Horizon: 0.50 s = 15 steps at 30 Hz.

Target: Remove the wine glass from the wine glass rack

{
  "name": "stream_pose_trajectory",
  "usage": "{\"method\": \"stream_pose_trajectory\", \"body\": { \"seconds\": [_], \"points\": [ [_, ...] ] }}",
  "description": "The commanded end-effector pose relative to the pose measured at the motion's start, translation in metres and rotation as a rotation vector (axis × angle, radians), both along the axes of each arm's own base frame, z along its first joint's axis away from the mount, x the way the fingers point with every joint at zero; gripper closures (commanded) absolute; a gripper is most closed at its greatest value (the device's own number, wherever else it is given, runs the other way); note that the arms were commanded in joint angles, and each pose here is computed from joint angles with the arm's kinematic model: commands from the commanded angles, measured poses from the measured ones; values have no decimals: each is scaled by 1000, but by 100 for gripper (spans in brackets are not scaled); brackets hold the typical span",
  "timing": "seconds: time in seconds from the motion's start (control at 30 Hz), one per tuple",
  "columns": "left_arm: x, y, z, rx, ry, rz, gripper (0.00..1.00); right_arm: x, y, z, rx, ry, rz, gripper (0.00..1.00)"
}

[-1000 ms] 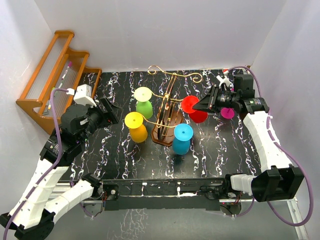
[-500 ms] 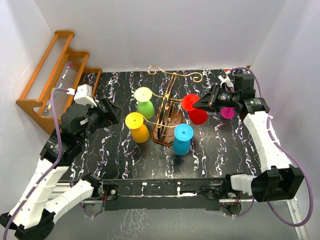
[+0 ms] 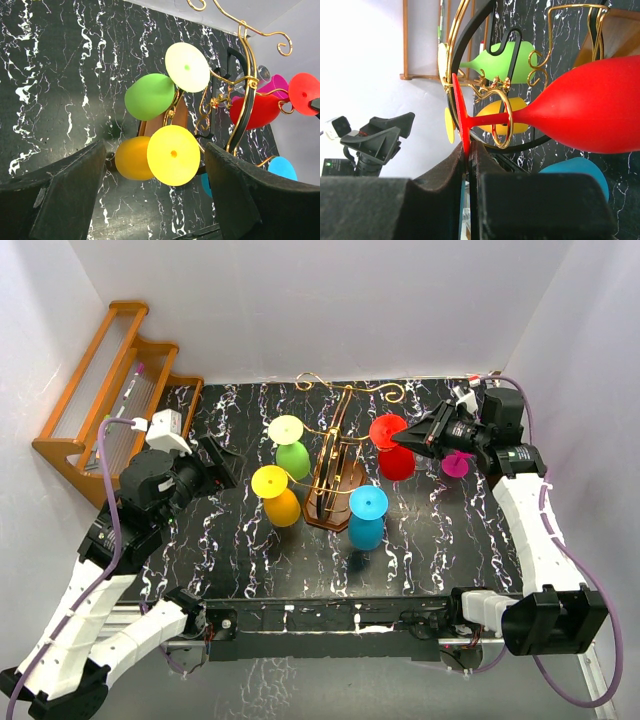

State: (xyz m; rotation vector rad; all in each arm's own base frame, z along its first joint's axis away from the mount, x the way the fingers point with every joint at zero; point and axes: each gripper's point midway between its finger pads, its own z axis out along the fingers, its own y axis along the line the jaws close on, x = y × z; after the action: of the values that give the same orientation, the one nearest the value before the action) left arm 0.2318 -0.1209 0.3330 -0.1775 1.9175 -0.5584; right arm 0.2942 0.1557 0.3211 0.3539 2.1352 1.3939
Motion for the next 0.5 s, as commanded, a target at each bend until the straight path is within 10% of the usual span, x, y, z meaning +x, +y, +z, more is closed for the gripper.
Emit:
{"method": "stream_pose_trajectory", "body": {
  "seconds": [0.0, 0.47],
  "points": [
    [-4, 1, 7, -18, -16, -3, 23, 8, 0, 23, 29, -100, -15, 93],
    [-1, -3, 1, -23, -3, -7, 23, 8, 14, 20, 62, -100, 102, 93]
  ]
}}
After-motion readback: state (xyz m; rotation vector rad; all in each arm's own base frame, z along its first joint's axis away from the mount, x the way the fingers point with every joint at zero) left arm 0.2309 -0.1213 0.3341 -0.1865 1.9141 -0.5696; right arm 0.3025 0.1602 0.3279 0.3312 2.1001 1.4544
